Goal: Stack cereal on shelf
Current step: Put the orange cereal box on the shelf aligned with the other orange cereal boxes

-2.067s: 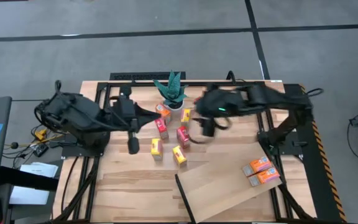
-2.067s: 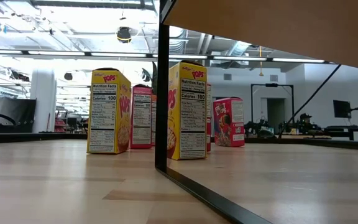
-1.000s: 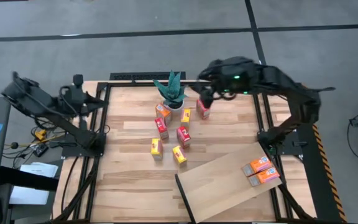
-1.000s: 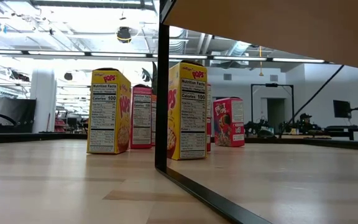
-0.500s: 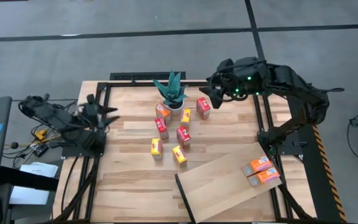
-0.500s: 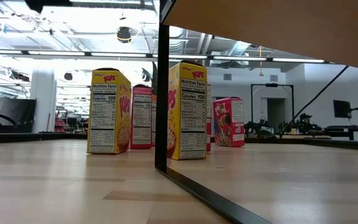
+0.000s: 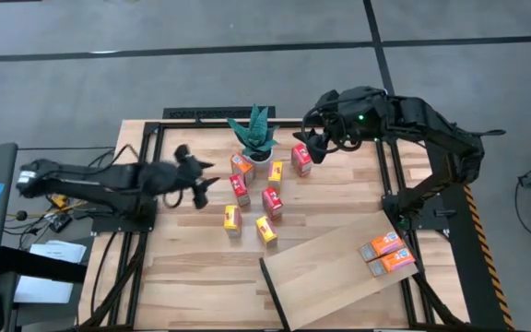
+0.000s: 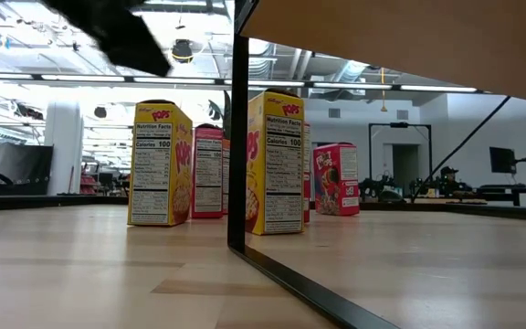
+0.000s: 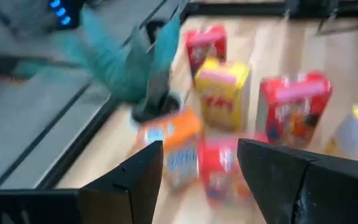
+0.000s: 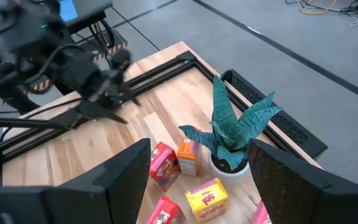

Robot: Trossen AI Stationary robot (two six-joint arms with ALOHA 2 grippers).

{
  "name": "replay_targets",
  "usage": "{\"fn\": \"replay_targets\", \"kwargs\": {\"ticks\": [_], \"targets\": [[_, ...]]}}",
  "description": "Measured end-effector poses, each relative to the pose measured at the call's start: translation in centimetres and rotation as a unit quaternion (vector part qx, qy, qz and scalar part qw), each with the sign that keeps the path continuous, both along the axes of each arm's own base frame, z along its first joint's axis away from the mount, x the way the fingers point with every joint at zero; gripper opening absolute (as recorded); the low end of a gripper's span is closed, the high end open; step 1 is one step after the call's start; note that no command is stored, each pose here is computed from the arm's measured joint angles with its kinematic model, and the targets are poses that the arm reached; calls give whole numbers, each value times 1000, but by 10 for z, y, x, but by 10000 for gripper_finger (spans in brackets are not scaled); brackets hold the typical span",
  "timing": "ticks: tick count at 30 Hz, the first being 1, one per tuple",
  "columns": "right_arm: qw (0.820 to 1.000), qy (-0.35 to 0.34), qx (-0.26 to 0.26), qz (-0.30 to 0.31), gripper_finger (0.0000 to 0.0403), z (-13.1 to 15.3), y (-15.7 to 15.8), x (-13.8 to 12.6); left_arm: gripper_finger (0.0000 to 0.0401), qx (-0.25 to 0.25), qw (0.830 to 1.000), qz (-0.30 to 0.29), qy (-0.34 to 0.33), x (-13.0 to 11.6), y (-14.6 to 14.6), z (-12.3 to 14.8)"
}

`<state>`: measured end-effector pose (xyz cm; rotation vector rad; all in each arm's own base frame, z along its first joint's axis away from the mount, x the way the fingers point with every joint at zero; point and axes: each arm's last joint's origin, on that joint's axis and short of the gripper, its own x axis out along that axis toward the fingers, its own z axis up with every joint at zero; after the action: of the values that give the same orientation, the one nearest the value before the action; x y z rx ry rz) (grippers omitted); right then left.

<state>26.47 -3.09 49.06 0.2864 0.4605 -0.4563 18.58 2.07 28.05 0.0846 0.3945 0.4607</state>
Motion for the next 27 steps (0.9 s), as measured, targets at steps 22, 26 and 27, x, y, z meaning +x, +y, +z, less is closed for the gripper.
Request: {"fn": "replay_targets", "kwargs": {"ticks": [22, 26, 27], "targets": [[998, 55, -3, 11, 291, -8, 2, -5, 198, -14, 975, -214, 52, 41, 127, -43], [998, 68, -2, 11, 291, -10, 3, -7, 198, -13, 972, -221, 75, 57, 139, -30], [997, 71, -2, 11, 291, -11, 3, -7, 198, -16, 971, -224, 88, 60, 141, -28]]}}
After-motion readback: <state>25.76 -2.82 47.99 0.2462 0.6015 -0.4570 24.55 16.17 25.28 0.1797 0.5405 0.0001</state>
